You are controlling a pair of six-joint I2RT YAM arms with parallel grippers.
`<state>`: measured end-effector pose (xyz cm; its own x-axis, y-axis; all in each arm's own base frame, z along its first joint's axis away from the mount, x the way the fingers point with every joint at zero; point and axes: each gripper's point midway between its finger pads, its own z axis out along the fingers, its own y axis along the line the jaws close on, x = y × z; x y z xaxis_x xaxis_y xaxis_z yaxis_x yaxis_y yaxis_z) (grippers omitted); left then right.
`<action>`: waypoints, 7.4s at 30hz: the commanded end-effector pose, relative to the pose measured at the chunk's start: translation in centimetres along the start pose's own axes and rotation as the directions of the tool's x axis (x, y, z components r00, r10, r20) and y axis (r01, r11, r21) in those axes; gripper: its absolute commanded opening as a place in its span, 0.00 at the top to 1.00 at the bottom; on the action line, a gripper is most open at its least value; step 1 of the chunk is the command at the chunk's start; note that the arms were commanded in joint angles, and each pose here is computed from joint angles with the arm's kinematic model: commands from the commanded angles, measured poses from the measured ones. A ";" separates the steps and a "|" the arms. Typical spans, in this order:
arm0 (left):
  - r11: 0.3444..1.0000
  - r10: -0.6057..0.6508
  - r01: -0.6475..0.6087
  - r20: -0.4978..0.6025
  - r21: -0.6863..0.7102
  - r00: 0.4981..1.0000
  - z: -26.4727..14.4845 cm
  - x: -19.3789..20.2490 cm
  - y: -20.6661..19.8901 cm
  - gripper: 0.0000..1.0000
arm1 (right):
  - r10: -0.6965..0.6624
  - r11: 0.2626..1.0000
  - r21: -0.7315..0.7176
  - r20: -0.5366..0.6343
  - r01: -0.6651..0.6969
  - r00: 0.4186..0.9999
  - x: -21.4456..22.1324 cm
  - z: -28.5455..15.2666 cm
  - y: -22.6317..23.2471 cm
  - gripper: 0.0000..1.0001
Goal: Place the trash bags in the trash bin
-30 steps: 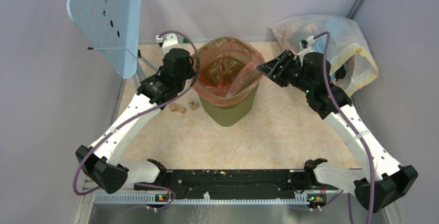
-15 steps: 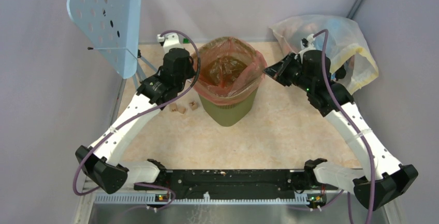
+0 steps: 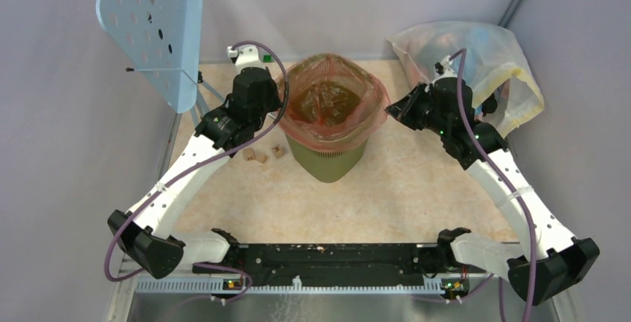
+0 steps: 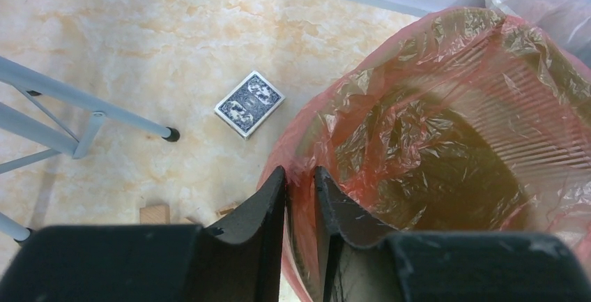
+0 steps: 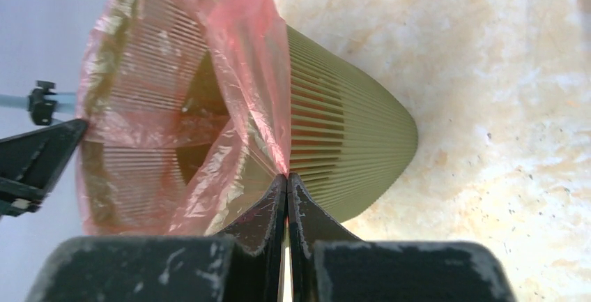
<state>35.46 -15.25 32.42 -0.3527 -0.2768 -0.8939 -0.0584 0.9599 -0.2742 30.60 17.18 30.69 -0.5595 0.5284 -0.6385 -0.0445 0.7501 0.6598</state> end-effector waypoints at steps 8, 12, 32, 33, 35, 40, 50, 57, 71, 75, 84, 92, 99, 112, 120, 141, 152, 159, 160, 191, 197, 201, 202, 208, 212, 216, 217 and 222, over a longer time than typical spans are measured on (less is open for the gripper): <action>0.999 -0.016 0.017 -0.017 0.036 1.000 1.2 0.1 -0.3 0.80 | -0.009 1.000 0.004 -0.013 0.009 1.000 1.5 1.4 -2.3 0.97; 0.997 -0.016 0.018 -0.024 0.070 1.000 1.4 0.5 -0.8 0.81 | -0.006 1.000 -0.020 -0.039 0.005 0.999 2.5 1.9 -2.5 0.94; 0.988 -0.015 0.025 -0.070 0.152 0.997 1.9 1.8 -2.1 0.80 | -0.045 0.999 -0.031 -0.094 0.043 0.995 4.5 2.1 -5.2 0.91; 0.987 -0.016 0.026 -0.068 0.156 0.998 1.8 1.7 -2.2 0.78 | -0.054 0.998 -0.033 -0.077 0.051 0.996 4.3 1.6 -5.2 0.90; 0.985 -0.020 0.030 -0.061 0.168 0.998 1.6 1.1 -2.4 0.73 | -0.074 0.996 -0.043 -0.047 0.072 0.996 3.8 0.7 -5.1 0.87; 0.973 -0.040 0.042 -0.012 0.229 0.999 -0.9 -2.2 -3.5 0.57 | -0.165 0.985 -0.060 -0.022 0.164 0.986 2.8 -1.6 -4.2 0.75; 0.975 -0.018 0.017 0.001 0.224 1.000 -4.5 -3.6 -1.9 0.42 | -0.412 0.906 -0.114 -0.020 0.407 0.911 -2.8 -6.2 1.8 0.71; 0.977 -0.025 0.031 -0.032 0.212 0.999 -3.2 -2.3 -0.7 0.50 | -0.597 0.798 -0.167 -0.092 0.579 0.797 -2.0 -3.7 6.8 1.00; 0.980 -0.089 0.110 -0.129 0.164 0.988 -0.6 2.1 2.6 0.80 | -0.792 0.601 -0.303 -0.345 0.740 0.503 5.9 6.2 9.4 1.00; 0.967 -0.108 0.144 -0.172 0.212 0.979 0.5 4.2 1.8 0.82 | -0.779 0.607 -0.316 -0.417 0.729 0.468 8.5 8.3 7.5 1.00; 0.946 -0.101 0.170 -0.248 0.275 0.963 2.2 7.3 0.6 0.89 | -0.719 0.685 -0.358 -0.477 0.635 0.506 14.6 11.4 4.3 1.00; 0.934 -0.090 0.180 -0.285 0.308 0.954 3.0 9.0 0.0 0.91 | -0.687 0.697 -0.324 -0.557 0.640 0.467 17.3 13.0 0.9 1.00; 0.931 -0.074 0.171 -0.293 0.321 0.953 3.2 9.3 -0.2 0.91 | -0.646 0.697 -0.281 -0.645 0.659 0.408 19.2 13.6 -2.3 1.00; 0.934 -0.065 0.160 -0.290 0.319 0.955 3.7 9.3 -0.2 0.91 | -0.580 0.720 -0.276 -0.743 0.637 0.333 22.4 13.7 -5.8 1.00; 0.921 -0.074 0.179 -0.295 0.346 0.952 3.8 8.8 -1.1 0.91 | -0.536 0.719 -0.250 -0.793 0.648 0.290 22.3 13.1 -6.4 1.00; 0.947 -0.096 0.167 -0.251 0.276 0.963 2.8 6.8 0.1 0.81 | -0.649 0.721 -0.211 -0.537 0.660 0.538 11.7 10.0 3.9 0.99; 0.921 0.010 0.062 -0.184 0.384 0.983 -2.2 5.4 0.3 0.47 | -0.741 0.669 -0.205 -0.107 0.714 0.663 0.3 1.9 12.2 0.63; 0.847 0.043 0.046 -0.153 0.530 0.987 -5.4 6.9 -0.5 0.43 | -0.645 0.736 -0.176 0.112 0.654 0.756 -2.4 -4.3 11.7 0.44; 0.826 0.054 0.041 -0.152 0.563 0.987 -5.9 7.4 -0.9 0.42 | -0.627 0.748 -0.164 0.142 0.643 0.766 -2.6 -5.0 11.3 0.40; 0.761 -0.047 0.118 -0.127 0.639 0.991 -1.1 19.3 0.5 0.01 | -0.482 0.788 -0.275 0.280 0.550 0.830 12.6 1.2 -3.6 0.01; 0.785 -0.074 0.141 -0.134 0.603 0.988 2.9 18.0 -0.8 0.01 | -0.479 0.790 -0.264 0.300 0.554 0.825 11.0 4.9 -2.2 0.01; 0.796 -0.072 0.119 -0.103 0.594 0.992 6.3 15.9 -2.3 0.01 | -0.416 0.799 -0.355 0.257 0.486 0.872 8.9 8.7 -1.4 0.01; 0.806 -0.072 0.123 -0.110 0.579 0.991 7.4 15.6 -2.4 0.01 | -0.403 0.799 -0.374 0.249 0.471 0.881 8.1 9.4 -1.2 0.02; 0.828 -0.053 0.102 -0.105 0.552 0.993 9.6 14.7 -1.2 0.01 | -0.382 0.814 -0.369 0.238 0.447 0.893 5.7 10.6 -1.3 0.02; 0.857 -0.009 0.056 -0.093 0.512 0.996 7.4 15.2 0.6 0.01 | -0.401 0.846 -0.273 0.241 0.458 0.884 6.0 9.3 -4.5 0.01; 0.888 0.014 0.033 -0.098 0.459 0.995 5.0 16.0 2.7 0.01 | -0.391 0.880 -0.181 0.250 0.439 0.886 6.1 6.8 -7.3 0.02; 0.899 0.012 0.029 -0.093 0.437 0.996 4.4 16.0 3.3 0.01 | -0.397 0.881 -0.164 0.255 0.444 0.882 6.1 6.2 -7.8 0.04; 0.957 0.016 -0.005 -0.035 0.291 0.999 2.6 15.7 7.1 0.01 | -0.443 0.883 -0.027 0.284 0.469 0.850 5.7 3.5 -10.7 0.04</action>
<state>32.85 -16.18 16.47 -0.4199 -0.2835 -0.8622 0.3374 0.8332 -0.4382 31.25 16.62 18.47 -0.2790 0.2598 -0.9245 -0.4201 0.8327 0.3608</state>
